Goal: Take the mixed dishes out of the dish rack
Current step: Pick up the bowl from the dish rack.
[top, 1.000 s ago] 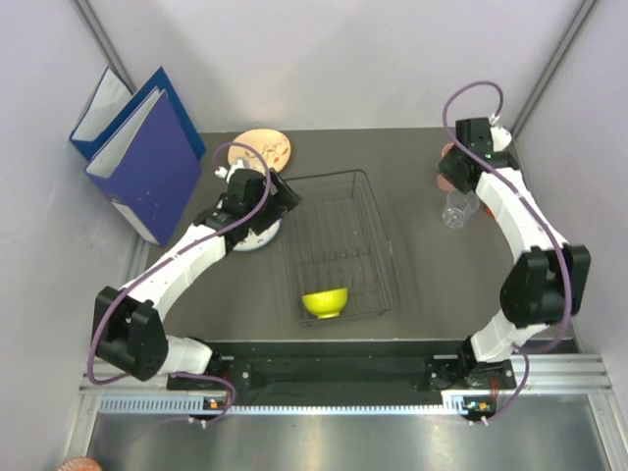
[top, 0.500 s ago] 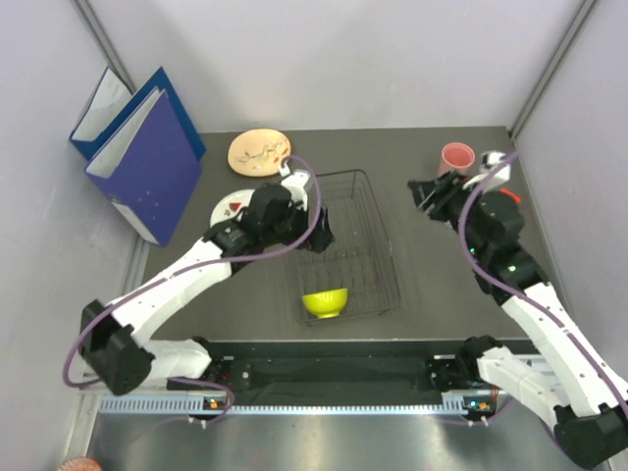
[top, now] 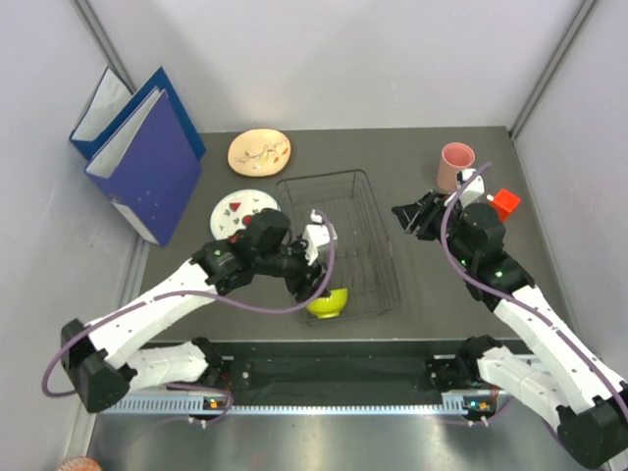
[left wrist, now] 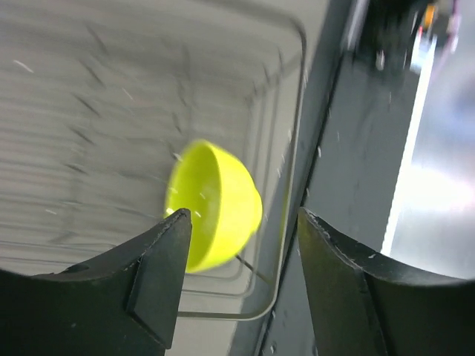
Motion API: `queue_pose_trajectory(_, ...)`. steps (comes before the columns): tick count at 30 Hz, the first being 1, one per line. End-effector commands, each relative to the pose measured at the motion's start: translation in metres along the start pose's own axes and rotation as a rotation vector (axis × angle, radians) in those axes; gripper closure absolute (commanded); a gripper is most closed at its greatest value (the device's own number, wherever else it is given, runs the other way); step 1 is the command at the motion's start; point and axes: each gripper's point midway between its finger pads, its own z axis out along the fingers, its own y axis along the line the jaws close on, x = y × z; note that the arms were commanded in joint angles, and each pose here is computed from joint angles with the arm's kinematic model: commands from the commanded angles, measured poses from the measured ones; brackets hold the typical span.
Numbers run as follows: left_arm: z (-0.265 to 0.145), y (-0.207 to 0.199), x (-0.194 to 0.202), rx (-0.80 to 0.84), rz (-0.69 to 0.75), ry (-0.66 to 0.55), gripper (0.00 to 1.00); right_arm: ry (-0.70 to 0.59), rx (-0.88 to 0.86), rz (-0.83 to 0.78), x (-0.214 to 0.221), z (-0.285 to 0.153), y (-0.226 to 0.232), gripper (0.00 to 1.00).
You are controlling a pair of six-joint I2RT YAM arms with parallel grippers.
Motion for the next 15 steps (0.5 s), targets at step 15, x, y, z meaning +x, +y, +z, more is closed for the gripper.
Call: queue_pose_trajectory(15,0.051,0.022,0.047,-0.034,0.061,0.232,0.3,-0.061,-0.096,0.006,-0.006,-0.014,0.018,0.48)
